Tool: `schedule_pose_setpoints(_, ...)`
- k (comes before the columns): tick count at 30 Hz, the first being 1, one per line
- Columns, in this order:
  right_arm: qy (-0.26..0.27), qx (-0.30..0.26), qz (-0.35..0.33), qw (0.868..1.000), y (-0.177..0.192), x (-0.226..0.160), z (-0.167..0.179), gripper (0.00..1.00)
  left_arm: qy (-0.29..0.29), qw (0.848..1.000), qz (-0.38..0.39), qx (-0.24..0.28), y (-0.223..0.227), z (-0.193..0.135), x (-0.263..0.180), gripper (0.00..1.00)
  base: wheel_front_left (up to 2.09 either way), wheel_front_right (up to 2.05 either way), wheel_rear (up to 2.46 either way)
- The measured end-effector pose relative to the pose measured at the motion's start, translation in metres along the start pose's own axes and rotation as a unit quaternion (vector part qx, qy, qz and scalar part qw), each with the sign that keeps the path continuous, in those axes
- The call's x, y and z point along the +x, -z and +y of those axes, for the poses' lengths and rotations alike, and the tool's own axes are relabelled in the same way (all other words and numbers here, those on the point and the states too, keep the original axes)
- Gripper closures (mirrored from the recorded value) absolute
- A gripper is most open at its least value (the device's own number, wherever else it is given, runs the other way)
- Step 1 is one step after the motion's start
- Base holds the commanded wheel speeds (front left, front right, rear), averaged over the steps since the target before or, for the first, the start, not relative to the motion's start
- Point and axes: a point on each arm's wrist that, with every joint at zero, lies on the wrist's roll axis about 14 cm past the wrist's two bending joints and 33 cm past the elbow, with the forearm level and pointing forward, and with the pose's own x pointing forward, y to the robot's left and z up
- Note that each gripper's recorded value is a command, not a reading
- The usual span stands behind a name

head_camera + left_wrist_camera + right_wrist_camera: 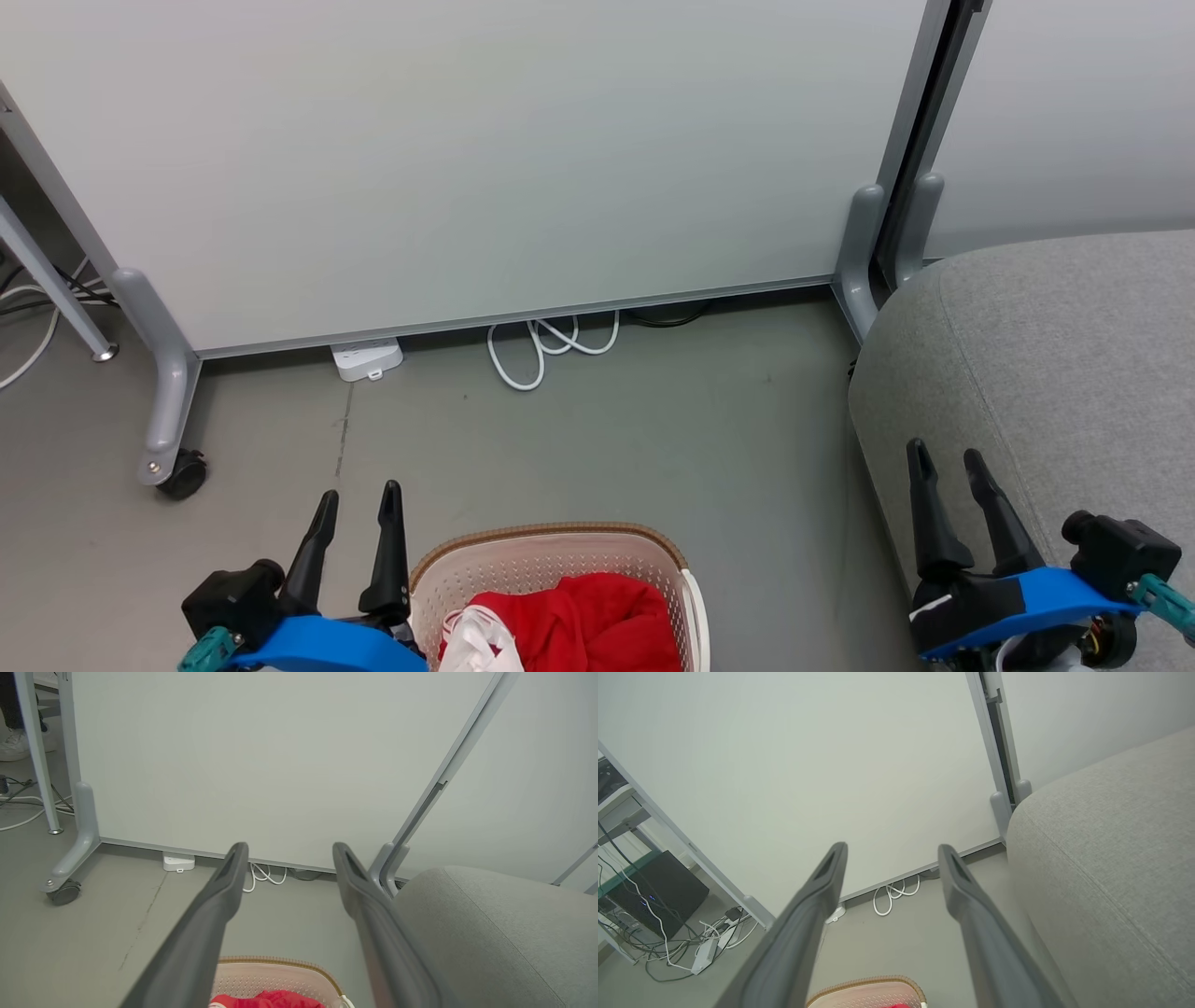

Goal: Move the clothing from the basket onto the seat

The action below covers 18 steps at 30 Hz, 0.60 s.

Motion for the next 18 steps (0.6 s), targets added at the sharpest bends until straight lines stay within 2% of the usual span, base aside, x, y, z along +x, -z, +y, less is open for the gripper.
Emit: schedule_pose_setpoints(18, 0.0, -0.085, 0.002, 0.996, -0.0034, -0.001, -0.003, 0.0, 0.008, 0.998, -0.016, 0.065, -0.0029, -0.0063, -0.0005, 0.0, 0.0, 0.0, 0.0)
